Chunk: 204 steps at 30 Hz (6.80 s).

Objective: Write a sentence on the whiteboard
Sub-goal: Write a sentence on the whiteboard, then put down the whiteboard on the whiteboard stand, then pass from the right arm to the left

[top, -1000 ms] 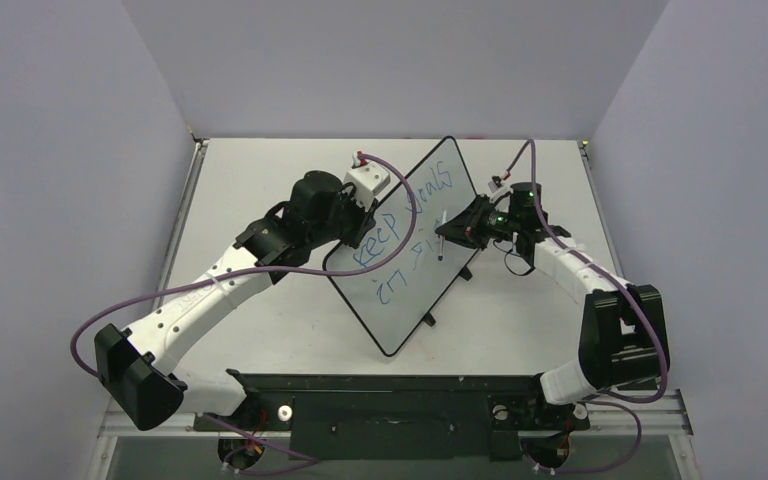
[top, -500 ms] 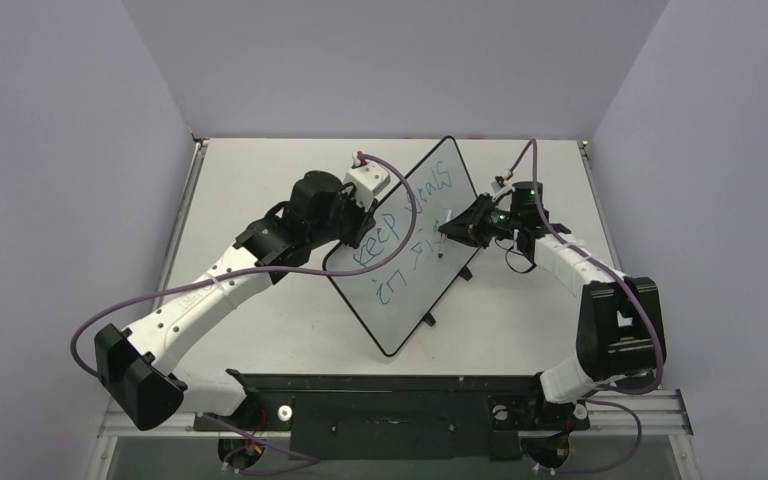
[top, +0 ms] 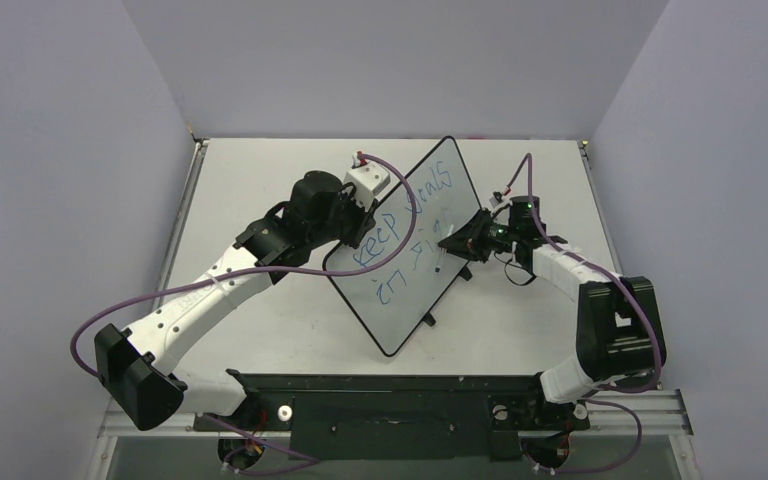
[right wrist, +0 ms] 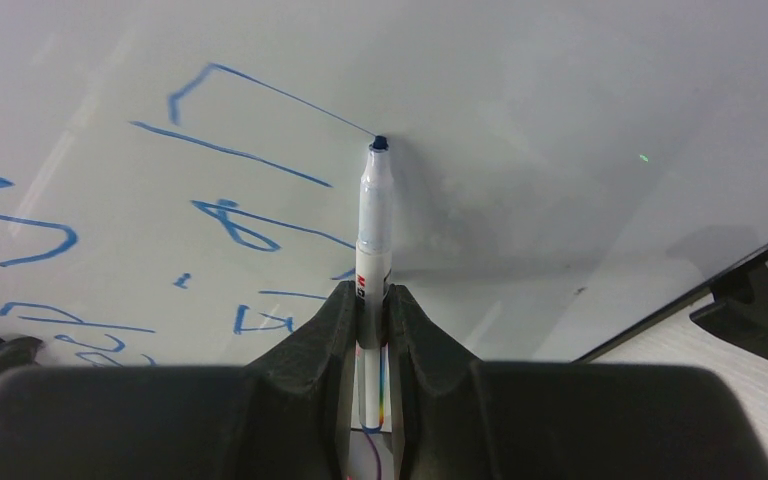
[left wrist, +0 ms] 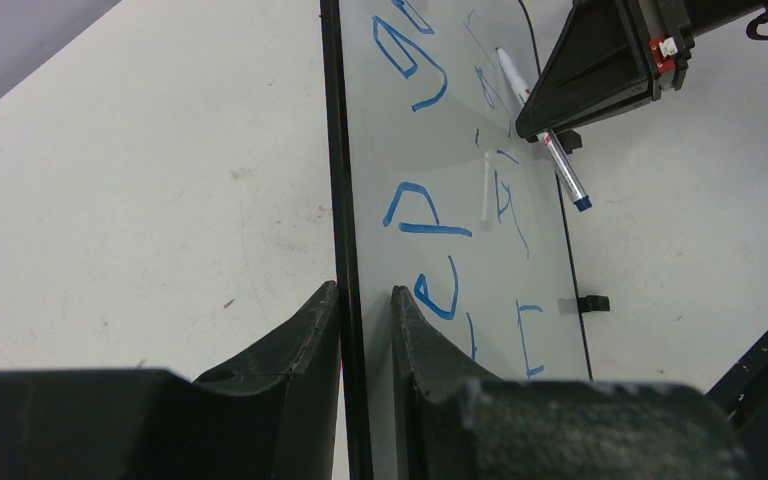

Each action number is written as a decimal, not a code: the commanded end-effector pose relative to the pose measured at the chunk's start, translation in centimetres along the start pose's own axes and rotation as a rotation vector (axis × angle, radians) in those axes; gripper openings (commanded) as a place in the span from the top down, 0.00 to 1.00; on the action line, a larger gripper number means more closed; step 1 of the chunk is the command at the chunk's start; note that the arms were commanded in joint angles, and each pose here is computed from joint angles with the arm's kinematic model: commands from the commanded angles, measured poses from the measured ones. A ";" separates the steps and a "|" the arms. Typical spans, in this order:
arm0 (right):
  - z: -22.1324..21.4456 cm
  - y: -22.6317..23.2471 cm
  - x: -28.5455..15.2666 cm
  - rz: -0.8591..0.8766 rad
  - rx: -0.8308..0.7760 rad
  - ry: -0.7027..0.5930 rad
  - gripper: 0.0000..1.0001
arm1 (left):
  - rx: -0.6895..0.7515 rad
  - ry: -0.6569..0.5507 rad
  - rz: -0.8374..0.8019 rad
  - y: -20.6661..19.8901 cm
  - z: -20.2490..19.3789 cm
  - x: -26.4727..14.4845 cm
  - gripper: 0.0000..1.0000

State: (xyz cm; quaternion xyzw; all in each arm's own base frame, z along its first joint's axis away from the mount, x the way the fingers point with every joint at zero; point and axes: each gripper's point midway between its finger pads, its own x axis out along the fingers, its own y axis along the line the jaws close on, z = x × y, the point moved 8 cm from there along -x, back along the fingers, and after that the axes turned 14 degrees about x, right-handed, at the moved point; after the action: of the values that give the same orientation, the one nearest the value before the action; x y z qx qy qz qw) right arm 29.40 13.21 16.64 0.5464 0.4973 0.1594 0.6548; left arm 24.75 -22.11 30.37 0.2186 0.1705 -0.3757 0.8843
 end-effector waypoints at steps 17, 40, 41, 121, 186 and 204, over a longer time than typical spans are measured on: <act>-1.4 3.9 -5.3 0.171 -0.104 -0.105 1.00 | 0.049 0.080 -0.136 -2.4 -1.9 -0.6 1.00; -6.4 3.6 -7.5 0.392 -0.017 -0.027 1.00 | 0.047 0.087 -0.126 -2.3 -2.0 -0.6 1.00; -6.2 5.5 -8.2 0.497 -0.074 -0.037 1.00 | 0.046 0.086 -0.128 -2.3 -2.0 -0.6 1.00; -4.6 4.6 -9.5 0.001 -0.333 -0.283 1.00 | -0.111 0.308 0.014 -2.4 -7.5 2.1 0.91; -15.1 12.9 -10.3 0.270 -1.040 -0.104 1.00 | -0.383 -0.225 -0.496 -5.9 9.4 -1.5 0.53; -15.2 13.5 -10.3 0.337 -0.983 -0.219 0.49 | -0.639 -0.460 -0.373 -4.8 10.2 -3.4 1.00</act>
State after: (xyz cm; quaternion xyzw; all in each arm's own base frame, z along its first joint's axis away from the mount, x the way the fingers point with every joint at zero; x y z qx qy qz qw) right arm 16.70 18.74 32.54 0.2232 0.2655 0.4098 0.8436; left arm 20.33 -29.43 35.31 -0.1119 0.2000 -0.5273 0.8182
